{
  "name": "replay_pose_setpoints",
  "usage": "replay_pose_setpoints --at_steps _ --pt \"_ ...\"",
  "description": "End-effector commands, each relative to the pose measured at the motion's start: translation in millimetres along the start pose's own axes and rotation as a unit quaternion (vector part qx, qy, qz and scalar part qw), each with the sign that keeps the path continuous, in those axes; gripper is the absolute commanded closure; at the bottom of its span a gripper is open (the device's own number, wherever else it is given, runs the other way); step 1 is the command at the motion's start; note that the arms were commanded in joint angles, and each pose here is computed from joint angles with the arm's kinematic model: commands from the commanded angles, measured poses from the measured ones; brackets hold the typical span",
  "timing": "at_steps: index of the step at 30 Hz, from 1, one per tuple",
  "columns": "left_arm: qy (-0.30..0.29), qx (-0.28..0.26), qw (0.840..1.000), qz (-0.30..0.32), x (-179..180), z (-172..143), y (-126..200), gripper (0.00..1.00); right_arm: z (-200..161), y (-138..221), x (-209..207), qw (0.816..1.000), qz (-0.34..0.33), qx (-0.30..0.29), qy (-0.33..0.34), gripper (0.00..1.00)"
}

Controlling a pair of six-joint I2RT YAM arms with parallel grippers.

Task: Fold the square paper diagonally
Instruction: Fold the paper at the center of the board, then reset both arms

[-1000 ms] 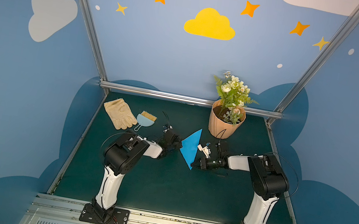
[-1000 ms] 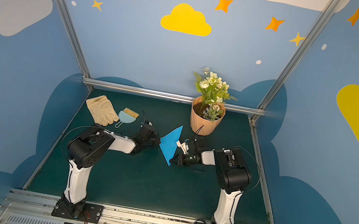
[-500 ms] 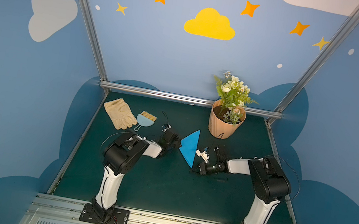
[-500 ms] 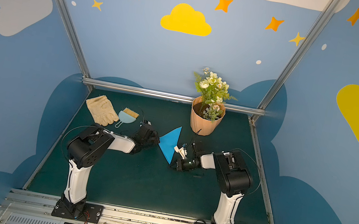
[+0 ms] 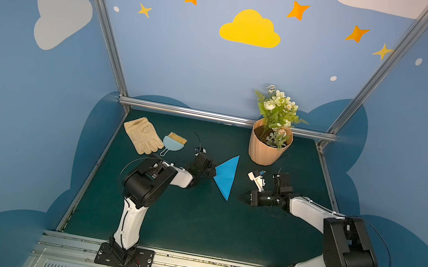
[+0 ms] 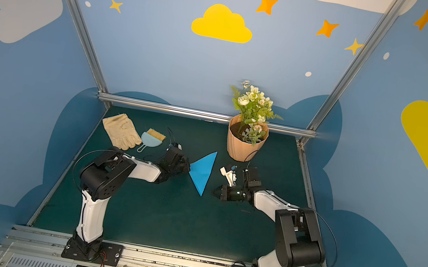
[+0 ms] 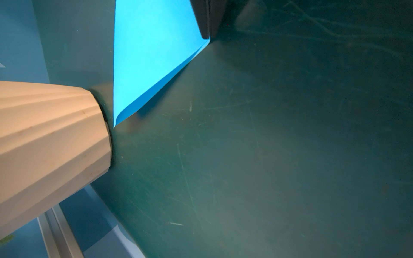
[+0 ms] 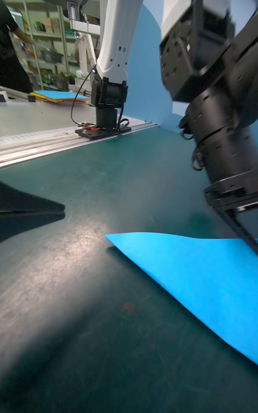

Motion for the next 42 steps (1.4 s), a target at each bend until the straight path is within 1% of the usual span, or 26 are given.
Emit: replay_pose_setpoints --at_steps 1,2,4,9,13,16,19,21,23,25,27,30,32,33,34,36,37,38,39,42 --pt "-0.025 0.012 1.000 0.015 8.5 -1.3 3.4 0.84 26.5 24.6 0.4 0.998 -0.033 -0.045 0.011 0.94" --pt "-0.030 0.008 0.999 0.013 7.3 1.6 5.8 0.80 35.6 33.1 -1.2 0.997 -0.042 -0.063 0.013 0.93" --pt "-0.039 -0.002 0.999 0.012 5.8 9.2 13.5 0.67 50.7 48.3 -2.9 0.994 -0.057 -0.093 0.018 0.92" --pt "-0.055 -0.033 0.998 -0.008 -4.8 36.0 40.9 0.51 81.7 87.7 -2.5 0.984 -0.087 -0.156 0.031 0.89" --pt "-0.048 -0.045 0.996 -0.058 -21.1 56.0 60.5 0.36 96.5 115.7 1.2 0.975 -0.103 -0.194 0.042 0.83" --pt "-0.031 -0.052 0.993 -0.102 -31.8 67.3 69.0 0.31 101.2 131.5 1.6 0.970 -0.110 -0.213 0.045 0.79" --pt "-0.005 -0.061 0.990 -0.130 -33.3 75.9 77.2 0.29 101.7 144.2 0.0 0.967 -0.110 -0.227 0.037 0.75" --pt "0.001 -0.071 0.988 -0.138 -33.2 81.2 84.0 0.29 100.8 152.3 -2.3 0.965 -0.111 -0.236 0.030 0.74" --pt "-0.006 -0.080 0.988 -0.134 -32.3 84.9 91.9 0.29 98.7 159.0 -7.7 0.962 -0.115 -0.245 0.020 0.73" --pt "-0.013 -0.092 0.988 -0.125 -28.4 88.3 104.2 0.29 95.7 168.2 -11.9 0.959 -0.117 -0.258 0.010 0.73" --pt "-0.023 -0.114 0.987 -0.108 -20.7 91.8 121.8 0.29 92.5 181.7 -17.9 0.951 -0.124 -0.282 -0.004 0.72" --pt "-0.058 -0.143 0.987 -0.043 -0.6 94.7 156.1 0.29 85.0 205.8 -30.5 0.931 -0.146 -0.333 -0.034 0.68" --pt "-0.078 -0.163 0.983 0.012 17.8 96.4 181.5 0.29 77.2 220.1 -48.0 0.907 -0.190 -0.368 -0.070 0.59" --pt "-0.082 -0.176 0.980 0.046 29.6 97.4 196.4 0.28 70.5 227.3 -61.7 0.888 -0.220 -0.389 -0.107 0.50" --pt "-0.080 -0.189 0.976 0.077 41.2 98.2 211.4 0.26 66.0 230.8 -68.8 0.876 -0.234 -0.405 -0.119 0.42" --pt "-0.089 -0.212 0.966 0.120 59.5 100.4 234.9 0.20 63.1 235.5 -72.5 0.865 -0.248 -0.424 -0.101 0.36" --pt "-0.090 -0.221 0.962 0.135 68.5 100.5 244.8 0.17 61.0 235.9 -75.5 0.861 -0.254 -0.430 -0.099 0.31" --pt "-0.088 -0.226 0.959 0.145 76.5 100.4 251.6 0.17 60.1 236.0 -78.1 0.857 -0.257 -0.435 -0.100 0.29" --pt "-0.083 -0.229 0.958 0.151 83.7 99.0 258.2 0.15 59.9 235.2 -79.3 0.857 -0.256 -0.436 -0.099 0.28" --pt "-0.064 -0.228 0.957 0.165 100.0 93.6 273.0 0.14 56.1 227.5 -80.8 0.873 -0.256 -0.405 -0.093 0.27"
Point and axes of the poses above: each gripper's point midway between its finger pads, its own y axis back along the fingers, its own x axis along the line the jaws close on, z = x × y, the point moved 1 cm from there along y, back along the fingers, and after that the axes turned 5 degrees about -y, right-handed, at the moved point
